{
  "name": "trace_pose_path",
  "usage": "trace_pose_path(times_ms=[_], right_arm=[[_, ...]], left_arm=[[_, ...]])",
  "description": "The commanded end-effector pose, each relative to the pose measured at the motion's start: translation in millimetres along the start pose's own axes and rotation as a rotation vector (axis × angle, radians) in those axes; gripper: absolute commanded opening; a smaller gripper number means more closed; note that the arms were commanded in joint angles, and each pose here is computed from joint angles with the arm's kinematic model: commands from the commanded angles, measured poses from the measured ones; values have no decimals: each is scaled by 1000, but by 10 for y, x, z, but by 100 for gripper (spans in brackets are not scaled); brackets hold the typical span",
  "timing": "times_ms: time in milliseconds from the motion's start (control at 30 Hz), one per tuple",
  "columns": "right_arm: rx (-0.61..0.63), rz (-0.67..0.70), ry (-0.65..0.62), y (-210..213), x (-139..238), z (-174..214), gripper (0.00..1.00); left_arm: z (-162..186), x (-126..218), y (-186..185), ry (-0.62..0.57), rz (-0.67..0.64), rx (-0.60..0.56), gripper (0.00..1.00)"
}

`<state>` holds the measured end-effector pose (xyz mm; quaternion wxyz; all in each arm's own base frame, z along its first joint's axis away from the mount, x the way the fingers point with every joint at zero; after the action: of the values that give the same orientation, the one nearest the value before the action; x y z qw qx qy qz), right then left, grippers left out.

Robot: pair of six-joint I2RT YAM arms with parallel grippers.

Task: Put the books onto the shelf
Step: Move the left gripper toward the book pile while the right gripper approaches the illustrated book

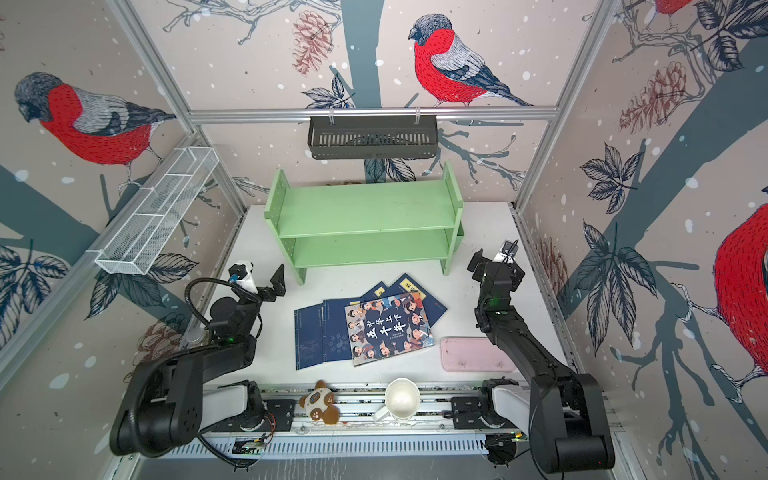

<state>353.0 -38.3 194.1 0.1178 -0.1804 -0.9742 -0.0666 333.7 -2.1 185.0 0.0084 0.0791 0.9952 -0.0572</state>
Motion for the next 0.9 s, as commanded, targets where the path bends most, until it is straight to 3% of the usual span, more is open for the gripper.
trace_pose_path(times_ms=[0, 67, 300, 500, 867], right_arm=[[-22, 111, 214, -166, 183, 374, 100], [-37, 101, 237, -139, 307, 384, 100], [-169, -49, 300, -30, 770, 445, 100], [-194, -168, 412, 107, 1022, 530, 100], [-242, -375, 569, 580, 1347, 508, 100]], left_arm=[[286, 32, -95, 178, 57, 2, 98], [256, 59, -140, 204, 77, -9, 98], [329, 20, -376, 470, 235, 65, 98], [189, 89, -440, 514, 251, 84, 98], [-45, 190, -546, 670, 232, 273, 97]])
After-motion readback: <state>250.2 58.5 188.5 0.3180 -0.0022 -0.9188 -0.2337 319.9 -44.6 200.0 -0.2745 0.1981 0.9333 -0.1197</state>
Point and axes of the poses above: each gripper's point midway between its finger pads, its own x axis back along the fingers, its own y axis along the line the jaws close on, z = x × y, the point moved 1 cm from there along x, back along the fingers, and after that the axes turned 3 degrees about x, right-handed, at the moved point
